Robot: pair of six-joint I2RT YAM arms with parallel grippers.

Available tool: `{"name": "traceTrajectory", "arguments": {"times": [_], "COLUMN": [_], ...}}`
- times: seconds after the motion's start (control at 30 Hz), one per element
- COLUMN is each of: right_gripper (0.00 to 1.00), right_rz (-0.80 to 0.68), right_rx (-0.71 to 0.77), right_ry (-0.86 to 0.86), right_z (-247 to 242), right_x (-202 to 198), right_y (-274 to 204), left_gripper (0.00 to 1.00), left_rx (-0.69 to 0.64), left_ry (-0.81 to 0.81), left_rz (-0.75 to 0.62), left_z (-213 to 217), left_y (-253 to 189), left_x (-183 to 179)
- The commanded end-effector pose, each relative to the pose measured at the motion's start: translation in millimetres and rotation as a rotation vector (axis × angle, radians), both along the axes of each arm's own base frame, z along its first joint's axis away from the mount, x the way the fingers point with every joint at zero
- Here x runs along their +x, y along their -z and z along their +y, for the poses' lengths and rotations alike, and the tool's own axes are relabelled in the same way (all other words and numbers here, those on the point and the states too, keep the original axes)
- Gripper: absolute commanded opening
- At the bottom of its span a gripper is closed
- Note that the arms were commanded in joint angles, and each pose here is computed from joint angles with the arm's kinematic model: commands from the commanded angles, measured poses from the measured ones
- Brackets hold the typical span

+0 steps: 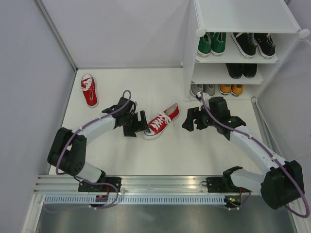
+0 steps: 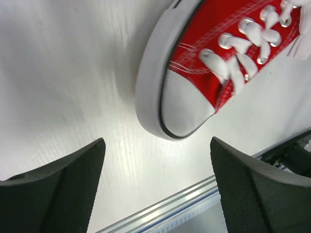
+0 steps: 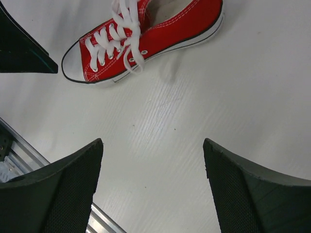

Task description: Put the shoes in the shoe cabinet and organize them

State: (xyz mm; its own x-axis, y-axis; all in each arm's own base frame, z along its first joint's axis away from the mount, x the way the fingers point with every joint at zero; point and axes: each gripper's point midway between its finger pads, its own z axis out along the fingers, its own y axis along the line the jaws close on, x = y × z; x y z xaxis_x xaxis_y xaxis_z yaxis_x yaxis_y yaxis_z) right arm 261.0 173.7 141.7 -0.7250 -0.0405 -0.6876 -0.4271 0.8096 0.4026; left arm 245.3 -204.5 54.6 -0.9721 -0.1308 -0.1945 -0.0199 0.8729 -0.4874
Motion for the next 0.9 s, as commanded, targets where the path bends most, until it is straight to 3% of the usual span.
{"name": "traceTrajectory", "arguments": {"times": [0.0,0.2,0.4,0.5,0.67,0.87], "right_gripper": [0.87,0.84,0.79,0.79,0.79,0.74], "right_rz": [-0.114,-0.198,-0.194,-0.207,-0.196,-0.179], "right_rx": [-0.038,-0.202,-0.375,-0.458,-0.657,-0.672], "right_ry": [-0.081,-0.209,-0.36,-0.405,-0.407,-0.452], "right_z": [25.0,57.5,64.3,62.6,41.8,52.1], "right_x": [34.3,74.2,109.5,126.6,154.8,170.1], "right_y": [-19.5,-21.0,9.8,30.4,59.2,72.2], "left_gripper": [0.93,0.99,0.95,0.95,0.98,0.98], "left_rx": [0.051,0.134,0.372,0.348,0.408,0.49], "left_ry": [-0.088,-0.135,-0.311,-0.303,-0.318,-0.34], "left_rz": [-0.181,-0.345,-0.543,-0.661,-0.726,-0.767], "left_z": [15.6,44.1,115.0,123.6,145.2,165.0], "left_y": [-43.6,-79.5,-96.4,-130.3,-146.7,-145.9], "left_x": [32.1,33.9,27.4,17.3,3.0,-3.5]}}
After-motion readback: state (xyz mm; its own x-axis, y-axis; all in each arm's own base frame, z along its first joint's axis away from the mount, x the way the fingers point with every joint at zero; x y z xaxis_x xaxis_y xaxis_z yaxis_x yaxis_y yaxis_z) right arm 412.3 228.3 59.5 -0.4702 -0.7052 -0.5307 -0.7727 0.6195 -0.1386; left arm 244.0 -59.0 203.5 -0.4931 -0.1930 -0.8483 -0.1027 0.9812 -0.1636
